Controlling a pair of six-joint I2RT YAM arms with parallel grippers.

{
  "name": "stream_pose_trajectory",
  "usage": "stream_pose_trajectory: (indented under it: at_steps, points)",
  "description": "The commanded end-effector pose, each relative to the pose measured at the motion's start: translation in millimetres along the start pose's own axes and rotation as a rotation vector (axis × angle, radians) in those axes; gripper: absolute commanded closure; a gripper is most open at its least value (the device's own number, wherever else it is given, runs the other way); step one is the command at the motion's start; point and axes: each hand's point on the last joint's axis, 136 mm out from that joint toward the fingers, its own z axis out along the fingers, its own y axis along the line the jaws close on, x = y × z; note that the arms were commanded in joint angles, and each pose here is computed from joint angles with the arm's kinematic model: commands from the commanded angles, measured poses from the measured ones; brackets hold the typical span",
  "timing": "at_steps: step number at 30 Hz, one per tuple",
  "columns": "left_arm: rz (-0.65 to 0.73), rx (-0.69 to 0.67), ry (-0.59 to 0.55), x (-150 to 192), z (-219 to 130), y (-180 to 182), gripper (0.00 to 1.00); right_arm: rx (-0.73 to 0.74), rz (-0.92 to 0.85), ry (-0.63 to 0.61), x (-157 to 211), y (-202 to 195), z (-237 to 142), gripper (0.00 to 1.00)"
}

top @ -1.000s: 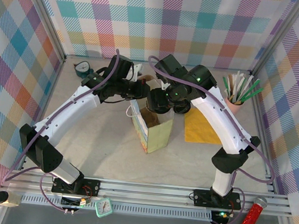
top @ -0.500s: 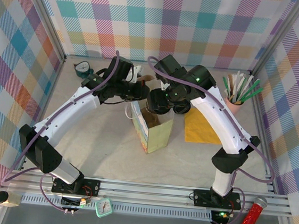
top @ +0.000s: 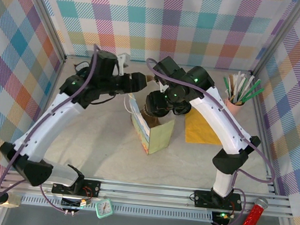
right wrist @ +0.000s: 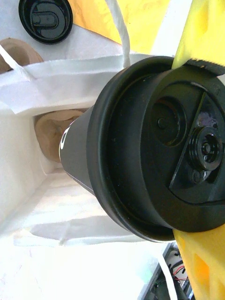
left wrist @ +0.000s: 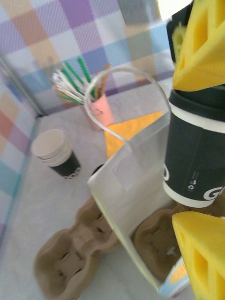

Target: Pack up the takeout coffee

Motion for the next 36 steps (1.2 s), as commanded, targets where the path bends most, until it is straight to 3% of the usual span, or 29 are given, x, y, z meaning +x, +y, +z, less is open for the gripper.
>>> stream_pose_trajectory:
  at_steps: [1,4,9,17,36]
  points:
    - [-0.033,-0.048,-0.131,-22.6,-20.1,10.4,0.29,-0.021,-0.009,0.04,8.4,7.1,-0.6,0.27]
    - [-0.07,-0.113,-0.212,-30.1,-36.7,28.0,0.23,-0.014,-0.016,0.071,11.0,9.5,4.7,0.27]
    - [-0.108,-0.193,-0.308,-35.2,-61.5,53.1,0.0,0.009,-0.023,0.145,17.4,9.6,16.9,0.28]
    - [-0.123,-0.208,-0.28,-21.6,-61.5,64.0,0.0,0.067,-0.012,0.256,29.0,4.0,35.4,0.27]
    - [-0.116,-0.212,-0.232,-8.7,-47.2,73.0,0.0,0.118,0.039,0.338,50.6,-18.4,35.7,0.28]
